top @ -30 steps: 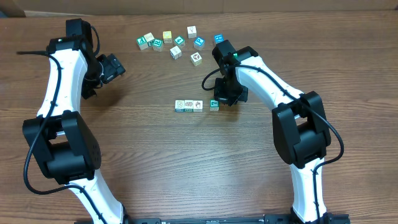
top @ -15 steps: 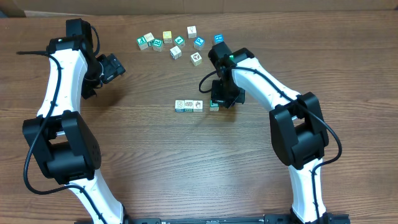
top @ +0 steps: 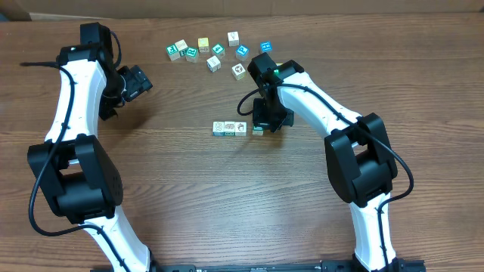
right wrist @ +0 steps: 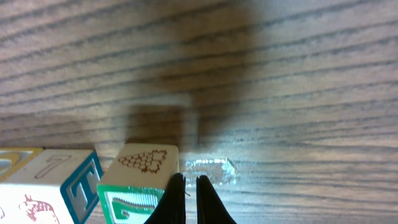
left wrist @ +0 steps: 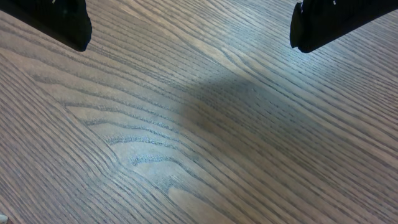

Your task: Form a horizontal line

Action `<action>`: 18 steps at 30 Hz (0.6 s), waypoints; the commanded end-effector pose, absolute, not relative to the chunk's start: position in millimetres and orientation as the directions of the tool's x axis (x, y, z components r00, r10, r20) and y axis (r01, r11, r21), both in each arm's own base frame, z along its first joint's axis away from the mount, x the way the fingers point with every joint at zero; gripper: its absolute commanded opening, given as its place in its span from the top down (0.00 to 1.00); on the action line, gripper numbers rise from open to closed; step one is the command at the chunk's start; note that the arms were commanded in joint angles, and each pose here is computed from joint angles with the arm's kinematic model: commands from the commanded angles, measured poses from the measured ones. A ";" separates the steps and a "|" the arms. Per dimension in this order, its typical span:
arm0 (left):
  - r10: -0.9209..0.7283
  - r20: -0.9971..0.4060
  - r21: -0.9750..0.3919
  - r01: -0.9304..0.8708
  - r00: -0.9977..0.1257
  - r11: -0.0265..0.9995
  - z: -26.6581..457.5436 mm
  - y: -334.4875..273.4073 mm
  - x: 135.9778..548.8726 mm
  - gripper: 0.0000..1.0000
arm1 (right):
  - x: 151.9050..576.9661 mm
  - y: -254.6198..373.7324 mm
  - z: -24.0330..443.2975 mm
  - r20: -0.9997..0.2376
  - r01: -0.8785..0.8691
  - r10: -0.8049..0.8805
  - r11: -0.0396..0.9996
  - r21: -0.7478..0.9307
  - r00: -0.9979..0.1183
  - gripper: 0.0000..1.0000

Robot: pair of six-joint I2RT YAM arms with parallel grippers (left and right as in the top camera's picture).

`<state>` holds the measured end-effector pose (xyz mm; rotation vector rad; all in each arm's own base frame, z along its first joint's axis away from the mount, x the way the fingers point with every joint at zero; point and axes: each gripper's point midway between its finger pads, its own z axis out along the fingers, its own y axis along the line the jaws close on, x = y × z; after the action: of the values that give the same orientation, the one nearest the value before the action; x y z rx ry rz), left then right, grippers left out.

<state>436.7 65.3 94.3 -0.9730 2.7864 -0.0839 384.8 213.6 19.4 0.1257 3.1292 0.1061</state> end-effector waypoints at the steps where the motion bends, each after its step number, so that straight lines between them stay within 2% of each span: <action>1: -0.614 -0.179 -0.117 -0.603 -0.769 0.789 100.5 66.9 441.3 0.00 | 387.5 211.1 20.6 -0.027 0.078 0.080 0.996 0.052 -0.996 0.96; 18: -0.614 -0.179 -0.117 -0.603 -0.769 0.789 100.5 66.9 441.3 0.00 | 384.0 218.1 20.4 -0.028 0.053 0.055 0.997 0.053 -0.998 0.96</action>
<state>436.7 65.3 94.3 -0.9730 2.7864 -0.0839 384.3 216.9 19.3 0.1031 3.1186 0.0881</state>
